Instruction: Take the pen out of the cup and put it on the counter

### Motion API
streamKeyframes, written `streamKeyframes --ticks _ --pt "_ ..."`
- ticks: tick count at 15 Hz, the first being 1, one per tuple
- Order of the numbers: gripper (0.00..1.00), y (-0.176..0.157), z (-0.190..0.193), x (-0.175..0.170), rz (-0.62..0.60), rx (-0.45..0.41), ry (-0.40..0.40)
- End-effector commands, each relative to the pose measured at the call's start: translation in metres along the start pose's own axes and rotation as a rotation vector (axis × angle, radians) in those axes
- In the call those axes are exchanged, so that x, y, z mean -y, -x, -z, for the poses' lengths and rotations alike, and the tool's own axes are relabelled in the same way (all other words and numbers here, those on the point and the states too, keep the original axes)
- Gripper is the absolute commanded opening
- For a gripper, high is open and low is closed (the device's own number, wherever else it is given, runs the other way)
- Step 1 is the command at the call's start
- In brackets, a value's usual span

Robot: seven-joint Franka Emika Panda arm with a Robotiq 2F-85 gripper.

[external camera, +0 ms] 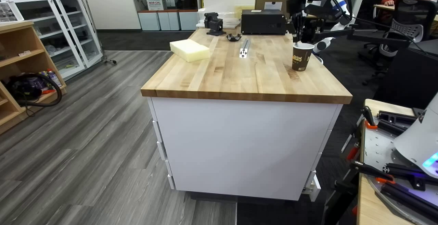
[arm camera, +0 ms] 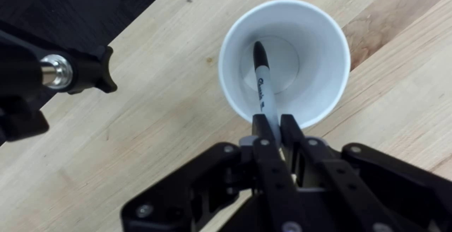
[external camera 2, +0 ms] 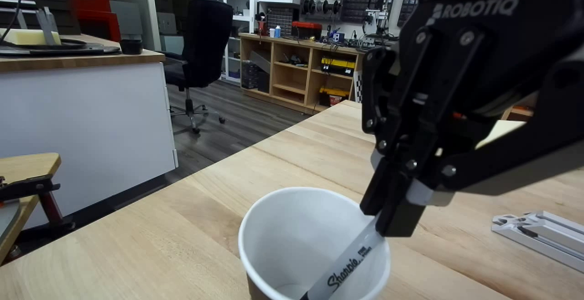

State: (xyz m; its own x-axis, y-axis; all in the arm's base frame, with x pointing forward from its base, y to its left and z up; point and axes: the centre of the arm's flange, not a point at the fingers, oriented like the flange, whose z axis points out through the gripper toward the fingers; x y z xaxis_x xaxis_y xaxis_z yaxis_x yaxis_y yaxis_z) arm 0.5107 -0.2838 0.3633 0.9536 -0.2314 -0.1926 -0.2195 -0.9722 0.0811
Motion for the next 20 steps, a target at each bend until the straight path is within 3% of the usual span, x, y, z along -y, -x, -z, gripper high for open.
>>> streamKeyframes --ticks 1,9,20 --pt "0.06 0.006 0.014 0.007 -0.006 0.012 0.001" --pt "0.06 0.019 0.034 0.034 -0.007 0.048 0.031" --pt "0.06 0.038 0.075 0.084 0.01 0.042 0.153"
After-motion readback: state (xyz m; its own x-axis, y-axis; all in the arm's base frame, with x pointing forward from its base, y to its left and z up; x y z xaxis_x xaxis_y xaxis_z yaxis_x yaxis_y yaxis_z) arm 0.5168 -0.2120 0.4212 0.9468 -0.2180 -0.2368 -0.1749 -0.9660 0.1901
